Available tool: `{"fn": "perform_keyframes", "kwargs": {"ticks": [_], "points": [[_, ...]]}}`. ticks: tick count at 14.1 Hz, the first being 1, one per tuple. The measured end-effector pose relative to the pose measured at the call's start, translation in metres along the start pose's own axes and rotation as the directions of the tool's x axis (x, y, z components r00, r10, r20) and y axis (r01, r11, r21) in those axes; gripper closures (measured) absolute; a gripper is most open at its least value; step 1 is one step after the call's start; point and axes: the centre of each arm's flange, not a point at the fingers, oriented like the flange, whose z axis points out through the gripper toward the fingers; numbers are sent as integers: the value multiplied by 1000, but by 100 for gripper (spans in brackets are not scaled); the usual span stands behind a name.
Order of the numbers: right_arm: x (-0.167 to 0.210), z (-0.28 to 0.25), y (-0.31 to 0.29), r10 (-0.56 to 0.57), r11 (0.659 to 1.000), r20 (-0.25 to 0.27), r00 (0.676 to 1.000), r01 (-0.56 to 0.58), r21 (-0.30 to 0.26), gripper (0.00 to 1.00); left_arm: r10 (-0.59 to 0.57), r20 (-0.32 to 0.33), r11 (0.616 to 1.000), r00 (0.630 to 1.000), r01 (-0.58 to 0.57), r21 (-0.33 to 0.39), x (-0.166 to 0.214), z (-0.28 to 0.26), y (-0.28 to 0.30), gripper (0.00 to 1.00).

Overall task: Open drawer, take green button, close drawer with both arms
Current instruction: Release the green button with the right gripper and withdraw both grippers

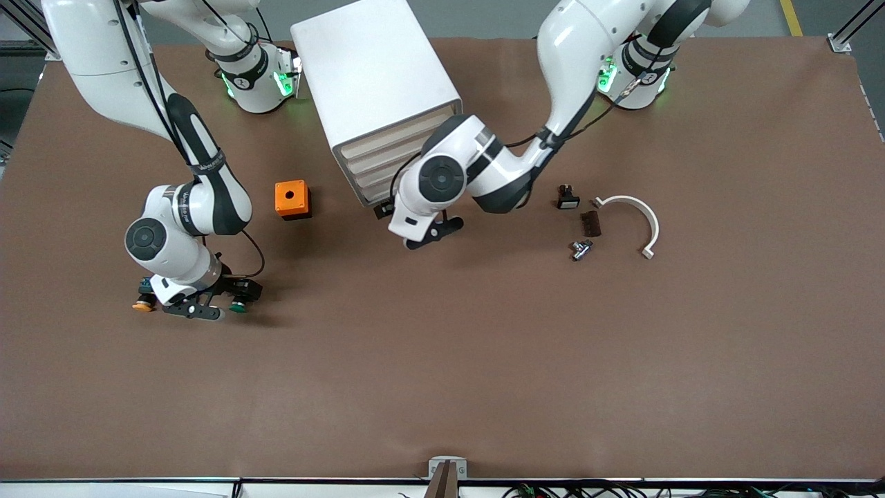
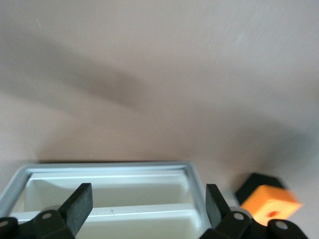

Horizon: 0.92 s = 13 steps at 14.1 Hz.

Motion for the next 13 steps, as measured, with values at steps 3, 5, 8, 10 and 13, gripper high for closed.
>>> {"fn": "perform_keyframes", "kwargs": {"ticks": [3, 5, 8, 10, 13], "points": [[9, -8, 10, -36, 999, 22, 999, 36, -4, 0, -53, -34, 996, 998, 50, -74, 37, -61, -11, 0], [19, -21, 20, -55, 998, 43, 998, 55, -5, 0, -92, -53, 990, 994, 86, -111, 64, -91, -22, 0], [39, -66, 35, -90, 996, 107, 990, 90, 1, 0, -127, -106, 984, 986, 112, -135, 96, -125, -39, 0], [50, -106, 52, -115, 993, 145, 983, 114, 11, 0, -143, -125, 981, 982, 123, -149, 108, -141, -46, 0], [55, -163, 79, -127, 992, 177, 976, 124, 27, 0, -168, -156, 975, 973, 140, -173, 126, -167, -59, 0]]}}
